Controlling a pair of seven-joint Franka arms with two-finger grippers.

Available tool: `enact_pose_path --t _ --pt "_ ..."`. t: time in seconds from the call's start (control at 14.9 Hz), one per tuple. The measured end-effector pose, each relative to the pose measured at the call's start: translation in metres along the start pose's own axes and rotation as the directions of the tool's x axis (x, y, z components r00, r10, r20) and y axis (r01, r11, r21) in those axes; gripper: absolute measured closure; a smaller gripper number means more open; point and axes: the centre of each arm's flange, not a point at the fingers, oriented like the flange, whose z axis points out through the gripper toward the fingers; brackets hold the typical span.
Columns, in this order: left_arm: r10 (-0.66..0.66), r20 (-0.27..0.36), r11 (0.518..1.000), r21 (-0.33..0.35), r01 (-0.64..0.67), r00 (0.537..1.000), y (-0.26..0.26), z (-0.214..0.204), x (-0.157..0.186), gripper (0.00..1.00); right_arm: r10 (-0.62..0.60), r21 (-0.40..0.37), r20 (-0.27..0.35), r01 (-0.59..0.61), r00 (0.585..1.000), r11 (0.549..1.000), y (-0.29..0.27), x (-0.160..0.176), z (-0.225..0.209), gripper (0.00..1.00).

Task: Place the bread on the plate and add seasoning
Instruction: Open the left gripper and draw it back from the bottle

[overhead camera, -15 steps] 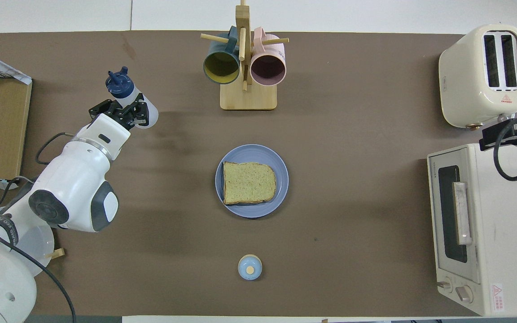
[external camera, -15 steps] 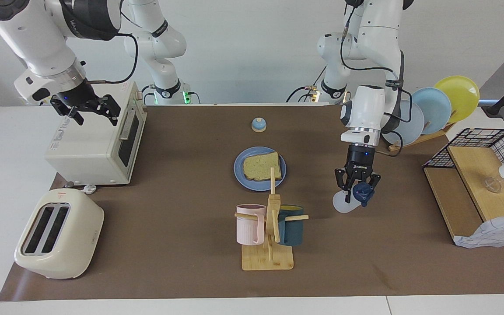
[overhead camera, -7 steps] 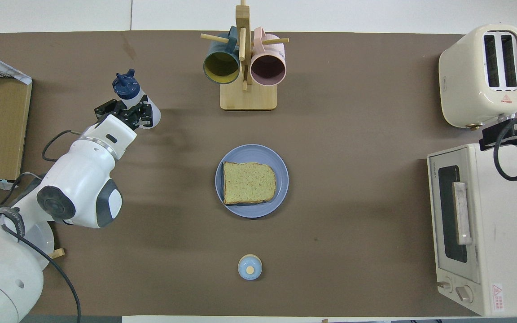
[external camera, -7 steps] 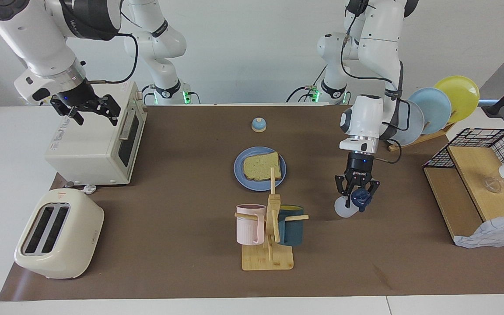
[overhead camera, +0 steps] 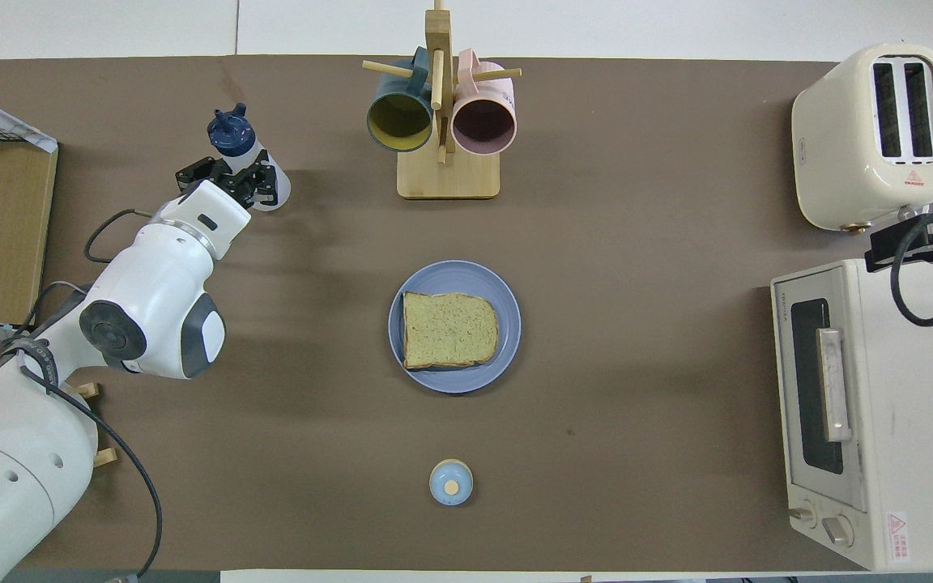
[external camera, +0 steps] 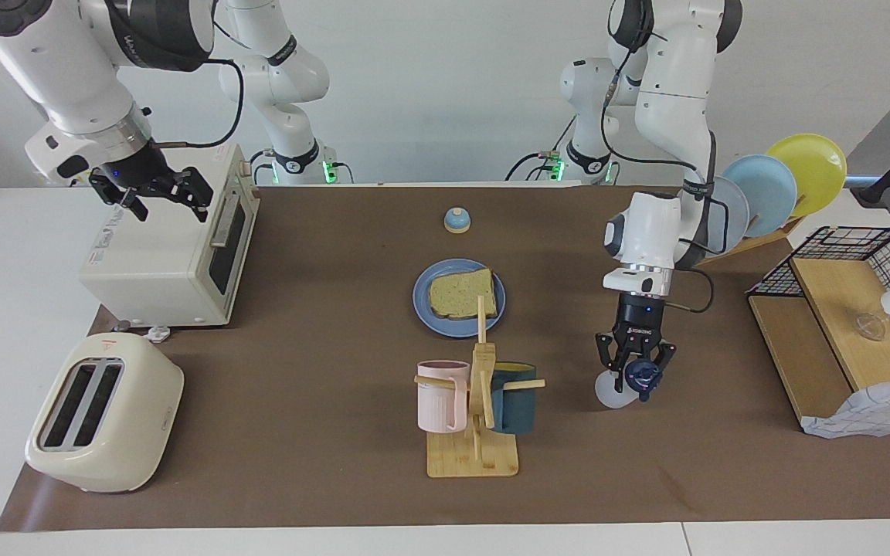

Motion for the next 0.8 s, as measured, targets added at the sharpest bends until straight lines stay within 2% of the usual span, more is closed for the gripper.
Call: enact_pose_path --t 0.07,0.13,0.2,0.54,0.8 --pt "0.013 -0.004 1.000 0.000 -0.013 1.000 -0.003 0.000 0.000 0.60 0.000 0.000 0.000 0.000 1.000 1.000 0.000 0.000 0.000 0.00" --pt "0.023 -0.004 1.000 0.003 -0.023 1.000 -0.008 0.000 0.000 0.60 0.000 0.000 0.000 0.000 1.000 1.000 0.000 0.000 0.000 0.00" --pt "0.030 -0.004 1.000 0.006 -0.030 1.000 -0.012 0.000 0.000 0.55 0.000 0.000 0.000 0.000 1.000 1.000 0.000 0.000 0.000 0.00" --pt "0.028 0.006 1.000 0.010 -0.028 1.000 -0.017 0.002 -0.005 0.06 0.000 0.000 0.000 0.000 1.000 1.000 0.000 0.000 0.000 0.00" --pt "0.029 0.011 1.000 0.009 -0.029 1.000 -0.017 0.002 -0.008 0.00 0.000 0.000 0.000 0.000 1.000 1.000 0.000 0.000 0.000 0.00"
